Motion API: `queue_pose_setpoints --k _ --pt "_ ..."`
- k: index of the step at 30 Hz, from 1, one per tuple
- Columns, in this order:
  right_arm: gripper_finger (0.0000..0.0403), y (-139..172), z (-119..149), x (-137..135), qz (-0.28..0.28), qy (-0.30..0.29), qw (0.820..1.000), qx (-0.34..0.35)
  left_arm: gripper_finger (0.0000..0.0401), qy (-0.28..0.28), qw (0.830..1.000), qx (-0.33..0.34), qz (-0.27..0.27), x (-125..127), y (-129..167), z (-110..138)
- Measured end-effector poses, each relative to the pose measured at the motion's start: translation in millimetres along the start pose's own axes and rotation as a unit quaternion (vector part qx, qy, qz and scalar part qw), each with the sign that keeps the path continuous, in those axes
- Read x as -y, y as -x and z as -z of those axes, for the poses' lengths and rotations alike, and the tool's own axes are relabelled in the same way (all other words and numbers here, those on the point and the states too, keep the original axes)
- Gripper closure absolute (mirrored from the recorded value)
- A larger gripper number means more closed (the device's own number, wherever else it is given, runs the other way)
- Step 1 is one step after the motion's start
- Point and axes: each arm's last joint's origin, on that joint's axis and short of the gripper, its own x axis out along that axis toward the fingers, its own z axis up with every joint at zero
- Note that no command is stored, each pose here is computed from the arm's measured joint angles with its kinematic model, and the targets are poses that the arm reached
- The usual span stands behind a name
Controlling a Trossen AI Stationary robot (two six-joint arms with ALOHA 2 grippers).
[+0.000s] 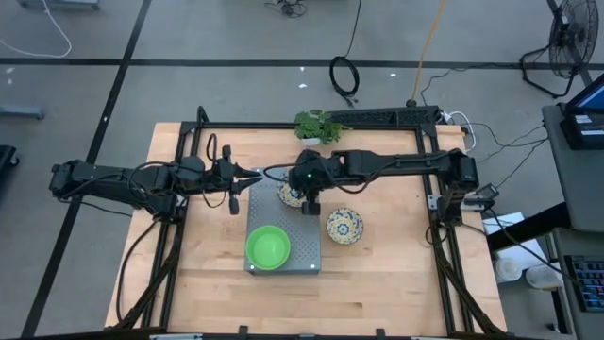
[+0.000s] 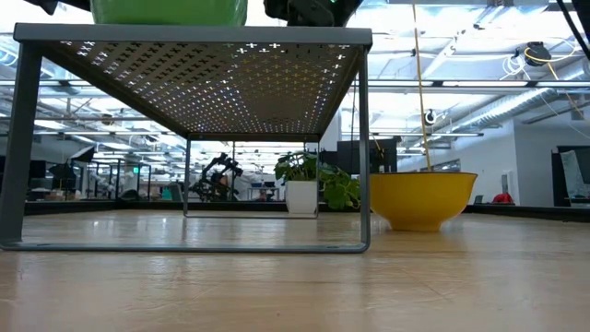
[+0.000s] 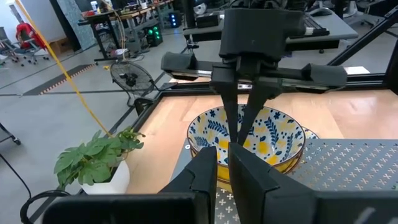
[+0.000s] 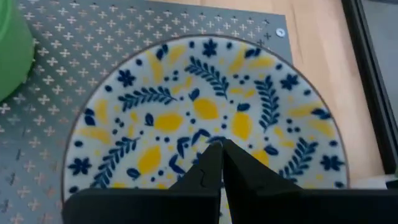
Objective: Pick & Place Mini bowls
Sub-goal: Stack the top white patterned bowl on the white patterned bowl on the shelf
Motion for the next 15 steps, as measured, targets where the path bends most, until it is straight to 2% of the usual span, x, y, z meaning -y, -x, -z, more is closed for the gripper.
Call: queue_pose_setpoints --k 15 --pt "0.0403 1 13 -1 -0.006 -0.024 0.998 -0.066 0.0354 0.000 1.000 0.000 0.000 0 0 0"
